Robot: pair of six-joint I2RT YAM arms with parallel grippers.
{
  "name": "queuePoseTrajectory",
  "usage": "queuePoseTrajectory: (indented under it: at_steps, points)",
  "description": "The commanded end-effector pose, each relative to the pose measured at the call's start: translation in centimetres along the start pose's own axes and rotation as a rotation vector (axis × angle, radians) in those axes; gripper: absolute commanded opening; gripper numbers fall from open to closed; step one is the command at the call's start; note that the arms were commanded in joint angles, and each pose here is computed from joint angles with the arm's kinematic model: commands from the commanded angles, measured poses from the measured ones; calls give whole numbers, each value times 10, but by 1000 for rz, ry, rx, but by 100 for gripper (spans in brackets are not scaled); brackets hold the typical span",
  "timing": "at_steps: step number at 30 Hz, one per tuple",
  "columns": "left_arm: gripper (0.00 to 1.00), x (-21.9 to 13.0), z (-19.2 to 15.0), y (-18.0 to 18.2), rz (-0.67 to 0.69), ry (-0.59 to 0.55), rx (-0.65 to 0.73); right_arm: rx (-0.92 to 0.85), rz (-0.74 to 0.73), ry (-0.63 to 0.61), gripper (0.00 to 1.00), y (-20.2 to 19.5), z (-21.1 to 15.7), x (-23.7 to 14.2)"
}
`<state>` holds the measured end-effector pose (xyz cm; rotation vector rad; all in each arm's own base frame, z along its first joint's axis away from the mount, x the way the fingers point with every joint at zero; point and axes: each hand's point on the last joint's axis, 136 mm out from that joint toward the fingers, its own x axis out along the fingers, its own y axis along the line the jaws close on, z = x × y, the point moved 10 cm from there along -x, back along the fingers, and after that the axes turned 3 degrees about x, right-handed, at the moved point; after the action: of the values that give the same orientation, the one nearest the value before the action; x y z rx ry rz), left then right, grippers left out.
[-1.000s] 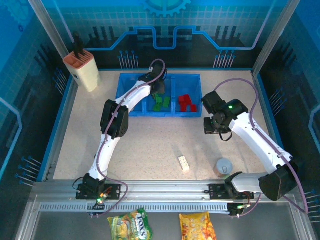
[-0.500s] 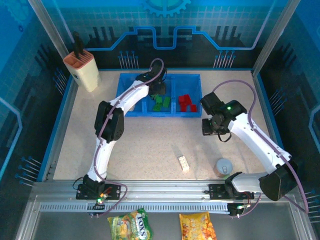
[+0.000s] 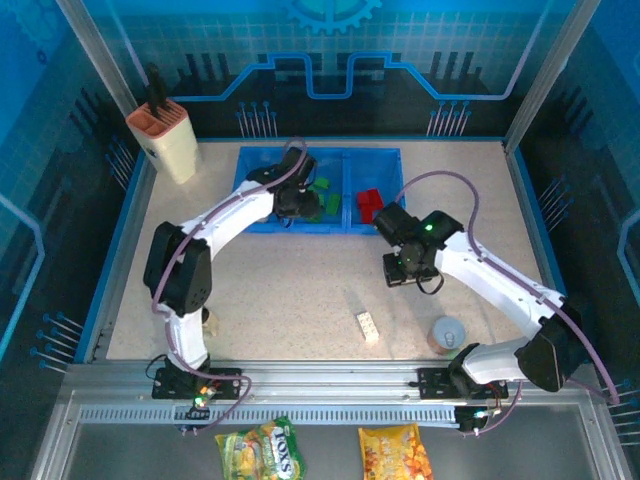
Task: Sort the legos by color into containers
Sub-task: Place the lego in the container, then pick up the lego from the bottom-center of the table.
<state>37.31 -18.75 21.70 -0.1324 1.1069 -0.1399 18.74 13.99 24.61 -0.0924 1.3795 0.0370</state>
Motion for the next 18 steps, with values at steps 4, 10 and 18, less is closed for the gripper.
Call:
queuePoseTrajectory:
  at_steps: [4, 10, 18]
  points:
    - [47, -35, -24, 38, -7, -10, -66, -17, 5, 77, 45, 26, -18, 22]
    - [47, -62, -40, 85, -7, -9, -142, -65, 24, 121, 45, 53, -29, 45]
    - [48, -94, -52, 122, 8, -29, -196, -137, 22, 182, 46, 88, -30, 74]
